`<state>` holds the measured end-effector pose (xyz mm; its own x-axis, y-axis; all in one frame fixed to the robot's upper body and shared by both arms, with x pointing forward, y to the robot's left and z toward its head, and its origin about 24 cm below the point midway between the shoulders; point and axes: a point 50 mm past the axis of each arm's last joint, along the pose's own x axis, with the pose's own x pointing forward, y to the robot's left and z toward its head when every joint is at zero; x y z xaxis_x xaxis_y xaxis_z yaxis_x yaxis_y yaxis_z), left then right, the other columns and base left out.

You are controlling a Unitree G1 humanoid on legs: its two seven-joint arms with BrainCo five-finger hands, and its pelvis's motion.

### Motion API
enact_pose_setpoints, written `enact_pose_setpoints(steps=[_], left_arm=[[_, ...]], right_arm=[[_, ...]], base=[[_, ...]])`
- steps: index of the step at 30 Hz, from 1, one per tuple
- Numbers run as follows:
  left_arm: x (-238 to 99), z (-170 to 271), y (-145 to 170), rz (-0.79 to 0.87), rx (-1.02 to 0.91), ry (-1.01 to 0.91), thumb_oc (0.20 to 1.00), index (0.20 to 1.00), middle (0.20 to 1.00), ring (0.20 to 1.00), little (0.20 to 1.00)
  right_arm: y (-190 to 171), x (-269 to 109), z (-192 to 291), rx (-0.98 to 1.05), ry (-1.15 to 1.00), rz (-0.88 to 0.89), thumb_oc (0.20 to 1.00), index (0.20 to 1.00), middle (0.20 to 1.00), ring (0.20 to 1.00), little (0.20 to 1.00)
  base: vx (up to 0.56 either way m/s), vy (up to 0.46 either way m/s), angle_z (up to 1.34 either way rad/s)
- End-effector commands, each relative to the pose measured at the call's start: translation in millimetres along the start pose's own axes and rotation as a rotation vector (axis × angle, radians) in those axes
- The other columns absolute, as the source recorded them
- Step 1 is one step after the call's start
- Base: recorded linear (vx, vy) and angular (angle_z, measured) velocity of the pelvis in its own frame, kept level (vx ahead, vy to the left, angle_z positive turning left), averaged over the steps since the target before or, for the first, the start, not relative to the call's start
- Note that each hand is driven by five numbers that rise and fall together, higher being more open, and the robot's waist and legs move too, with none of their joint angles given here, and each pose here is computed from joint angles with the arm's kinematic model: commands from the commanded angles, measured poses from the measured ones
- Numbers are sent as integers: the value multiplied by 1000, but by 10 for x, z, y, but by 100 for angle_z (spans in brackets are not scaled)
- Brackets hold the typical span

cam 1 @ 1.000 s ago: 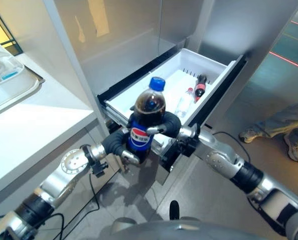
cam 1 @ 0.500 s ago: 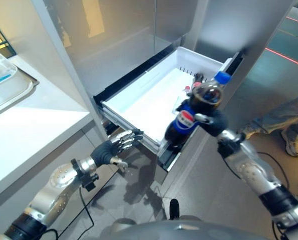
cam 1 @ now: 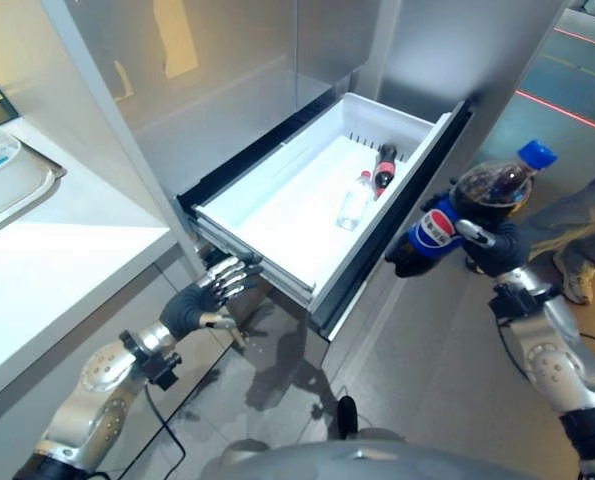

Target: Take the drinks into the refrigerator

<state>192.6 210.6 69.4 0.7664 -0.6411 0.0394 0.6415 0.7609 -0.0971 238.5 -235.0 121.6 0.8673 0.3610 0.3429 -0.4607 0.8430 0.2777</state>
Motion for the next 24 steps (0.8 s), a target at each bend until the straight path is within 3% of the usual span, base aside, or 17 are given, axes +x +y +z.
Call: enact_pose_setpoints(steps=[1,9,20,24], left_arm=[[29,184,-68,-63,6,-82,1000,1000,1000,1000,1000],[111,198,-191,-179,-35,-61,1000,1000,1000,1000,1000],[122,177,-253,-267,-86,8,1000,1000,1000,1000,1000],[134,181,-255,-279,-85,15,1000,1000,1000,1000,1000]], right_arm=[[248,332,793,-178,-356,191,200,200,200,200,200],[380,772,923,-314,-273,327,200,200,200,200,200],[419,1415,1278,-662,-186,312,200,200,200,200,200],[461,1532,1316,-693,-183,316,200,200,200,200,200]], base=[[0,0,0],[0,0,0],[-37,-12,0],[-25,-11,3]])
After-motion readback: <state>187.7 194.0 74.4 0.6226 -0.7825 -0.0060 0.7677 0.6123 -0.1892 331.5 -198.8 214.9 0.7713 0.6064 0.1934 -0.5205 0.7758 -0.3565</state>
